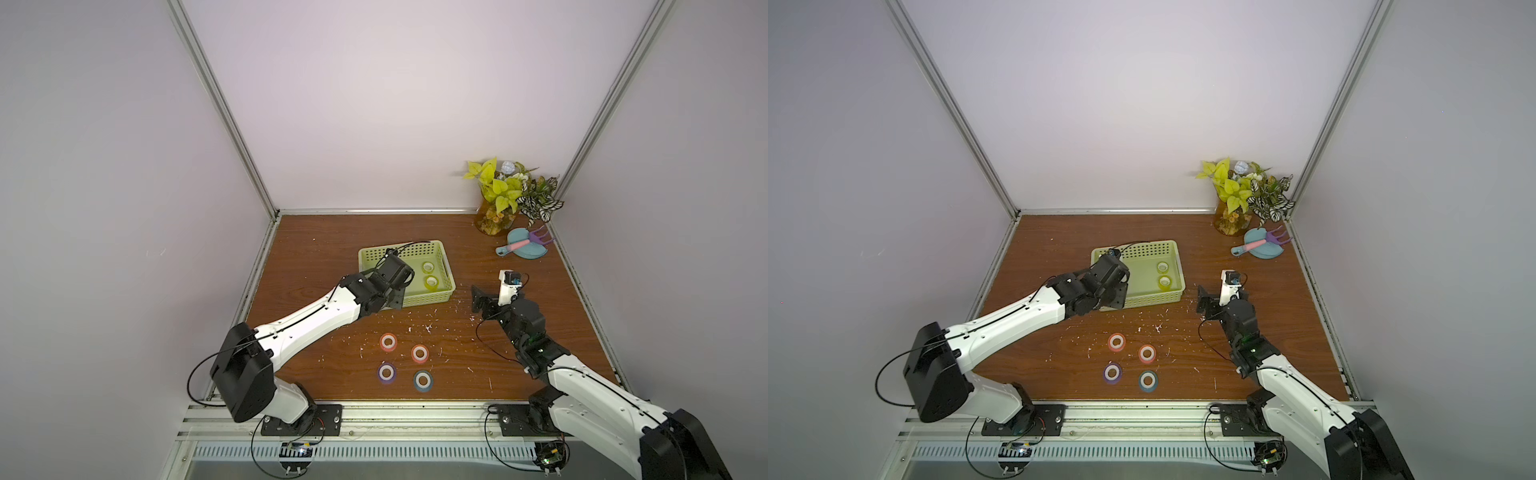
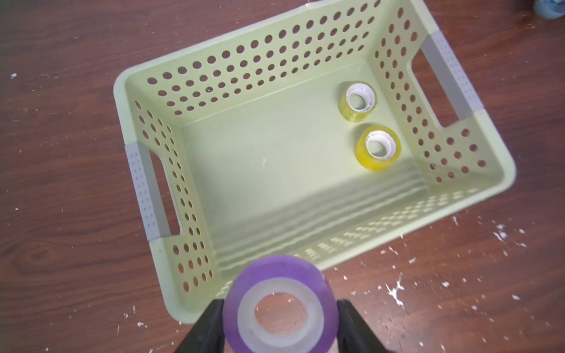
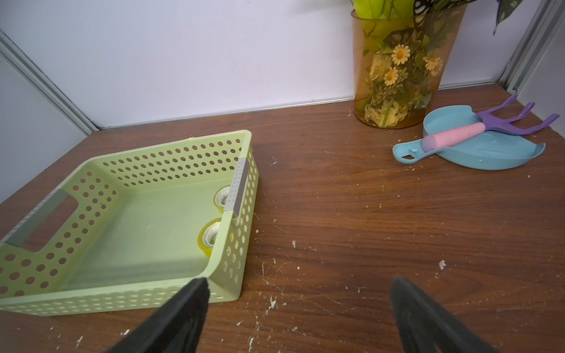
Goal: Put the transparent tape into the storage box
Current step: Place the tape in the storage box.
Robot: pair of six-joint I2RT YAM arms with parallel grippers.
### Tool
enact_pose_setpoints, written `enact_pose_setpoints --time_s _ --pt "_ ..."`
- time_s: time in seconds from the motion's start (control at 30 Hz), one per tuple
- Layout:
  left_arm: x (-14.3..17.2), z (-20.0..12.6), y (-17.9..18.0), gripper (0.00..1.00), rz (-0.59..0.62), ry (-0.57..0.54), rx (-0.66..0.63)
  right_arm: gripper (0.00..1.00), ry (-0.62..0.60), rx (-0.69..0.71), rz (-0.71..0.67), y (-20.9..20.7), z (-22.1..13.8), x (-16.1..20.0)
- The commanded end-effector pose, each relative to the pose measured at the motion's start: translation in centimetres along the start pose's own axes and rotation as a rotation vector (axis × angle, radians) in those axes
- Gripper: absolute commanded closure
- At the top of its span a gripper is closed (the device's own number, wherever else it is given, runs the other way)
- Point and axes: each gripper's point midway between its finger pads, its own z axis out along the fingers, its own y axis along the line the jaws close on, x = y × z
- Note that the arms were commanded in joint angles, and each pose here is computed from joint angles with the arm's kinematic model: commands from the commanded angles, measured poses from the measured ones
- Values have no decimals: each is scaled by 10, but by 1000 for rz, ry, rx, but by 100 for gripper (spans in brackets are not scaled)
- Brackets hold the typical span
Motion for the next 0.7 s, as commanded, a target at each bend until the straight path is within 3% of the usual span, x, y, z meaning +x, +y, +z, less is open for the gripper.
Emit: enact_pose_setpoints --time_s 0.0,0.33,0.67 --pt "-14 13 11 46 23 9 -22 1 -38 12 12 -2 -1 -10" --pt "-11 70 29 46 17 152 9 1 -36 14 9 -2 0 -10" --pt "15 99 35 46 50 251 -5 1 -27 9 6 -1 1 -8"
